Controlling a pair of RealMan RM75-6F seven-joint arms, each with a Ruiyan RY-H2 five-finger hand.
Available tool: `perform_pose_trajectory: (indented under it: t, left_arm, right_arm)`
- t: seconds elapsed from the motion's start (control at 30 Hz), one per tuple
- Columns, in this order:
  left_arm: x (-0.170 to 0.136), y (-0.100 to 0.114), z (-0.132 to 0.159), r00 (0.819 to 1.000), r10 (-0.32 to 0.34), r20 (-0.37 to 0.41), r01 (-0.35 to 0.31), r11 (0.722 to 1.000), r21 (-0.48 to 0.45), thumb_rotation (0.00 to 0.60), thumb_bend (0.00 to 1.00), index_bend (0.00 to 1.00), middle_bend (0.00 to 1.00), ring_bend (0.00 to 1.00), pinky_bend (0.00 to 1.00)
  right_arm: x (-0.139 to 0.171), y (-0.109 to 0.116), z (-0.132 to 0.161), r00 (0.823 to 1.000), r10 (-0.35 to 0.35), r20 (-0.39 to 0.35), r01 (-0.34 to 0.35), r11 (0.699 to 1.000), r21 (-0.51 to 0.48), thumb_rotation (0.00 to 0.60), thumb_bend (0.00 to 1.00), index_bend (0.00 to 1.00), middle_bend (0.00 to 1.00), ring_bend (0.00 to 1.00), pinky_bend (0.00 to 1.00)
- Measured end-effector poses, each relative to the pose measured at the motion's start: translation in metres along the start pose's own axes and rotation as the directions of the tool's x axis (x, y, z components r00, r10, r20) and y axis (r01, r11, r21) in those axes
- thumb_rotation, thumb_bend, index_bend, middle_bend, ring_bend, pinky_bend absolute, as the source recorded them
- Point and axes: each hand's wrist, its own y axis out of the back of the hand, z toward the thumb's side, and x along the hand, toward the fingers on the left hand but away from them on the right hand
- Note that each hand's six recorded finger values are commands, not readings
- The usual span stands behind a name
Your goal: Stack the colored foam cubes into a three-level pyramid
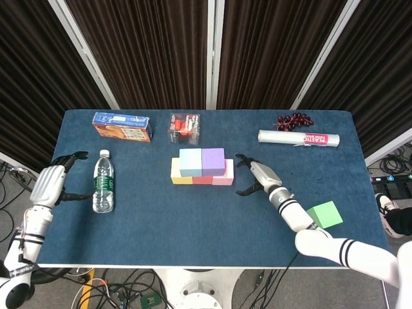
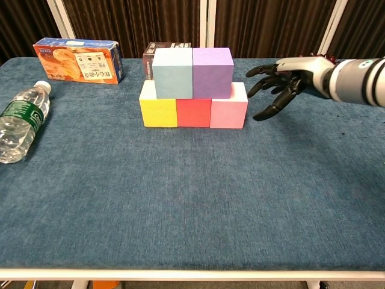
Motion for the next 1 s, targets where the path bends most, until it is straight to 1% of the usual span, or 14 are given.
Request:
perform_pose_trajectory:
  t: [0.2, 0.27, 0.37, 0.5, 0.57, 0.63, 0.73, 0.9, 1.0]
  left_arm:
    - [0.003, 0.000, -0.001, 1.000, 0.003, 0.009, -0.004, 0.999, 0.040, 0.600, 0.05, 0.17, 0.22, 0.18, 0.16]
    - [0.002, -0.002, -0.001, 1.000, -0.005, 0.009, 0.005, 0.998, 0.056, 0.600, 0.05, 0.17, 0.22, 0.18, 0.16]
    - [0.001, -0.002, 0.000, 1.000, -0.006, 0.012, 0.005, 0.999, 0.050, 0.600, 0.05, 0.17, 0.22, 0.18, 0.16]
    - [-0.002, 0.001, 0.004, 1.000, 0.004, 0.023, -0.005, 0.999, 0.046, 0.600, 0.05, 0.17, 0.22, 0.18, 0.16]
    - [-0.003, 0.001, 0.007, 1.000, 0.002, 0.028, -0.003, 0.999, 0.048, 0.600, 0.05, 0.17, 0.22, 0.18, 0.16]
    - [-0.003, 0.001, 0.009, 0.999, -0.002, 0.032, 0.001, 0.999, 0.049, 0.600, 0.05, 0.17, 0.22, 0.18, 0.16]
    - [-0.003, -0.001, 0.012, 0.999, -0.012, 0.036, 0.010, 0.999, 0.052, 0.600, 0.05, 0.17, 0.22, 0.18, 0.16]
    - [-0.001, -0.006, 0.017, 0.999, -0.025, 0.042, 0.023, 0.998, 0.051, 0.600, 0.05, 0.17, 0.22, 0.18, 0.16]
    - [-0.003, -0.009, 0.020, 0.998, -0.034, 0.052, 0.031, 0.998, 0.053, 0.600, 0.05, 0.17, 0.22, 0.18, 0.16]
  right_arm:
    - [0.028, 0.029, 0.001, 0.999, -0.045, -0.014, 0.046, 0.999, 0.029, 0.600, 0.10, 0.00, 0.19, 0.00, 0.00]
    - [0.042, 0.042, 0.003, 0.997, -0.072, -0.026, 0.073, 0.996, 0.044, 0.600, 0.10, 0.00, 0.19, 0.00, 0.00]
    - [0.067, 0.062, 0.005, 0.993, -0.111, -0.046, 0.114, 0.990, 0.085, 0.600, 0.10, 0.00, 0.19, 0.00, 0.00]
    - [0.105, 0.088, 0.001, 0.983, -0.171, -0.065, 0.179, 0.968, 0.173, 0.600, 0.10, 0.00, 0.19, 0.00, 0.00]
    - [0.126, 0.099, -0.005, 0.977, -0.204, -0.065, 0.214, 0.951, 0.225, 0.600, 0.10, 0.00, 0.19, 0.00, 0.00]
    - [0.145, 0.103, -0.015, 0.973, -0.225, -0.056, 0.232, 0.936, 0.266, 0.600, 0.10, 0.00, 0.19, 0.00, 0.00]
    - [0.167, 0.100, -0.032, 0.972, -0.231, -0.035, 0.231, 0.926, 0.300, 0.600, 0.10, 0.00, 0.19, 0.00, 0.00]
    - [0.193, 0.100, -0.059, 0.962, -0.271, -0.006, 0.261, 0.920, 0.291, 0.600, 0.10, 0.00, 0.19, 0.00, 0.00]
    - [0.202, 0.095, -0.074, 0.966, -0.257, 0.011, 0.243, 0.926, 0.291, 0.600, 0.10, 0.00, 0.19, 0.00, 0.00]
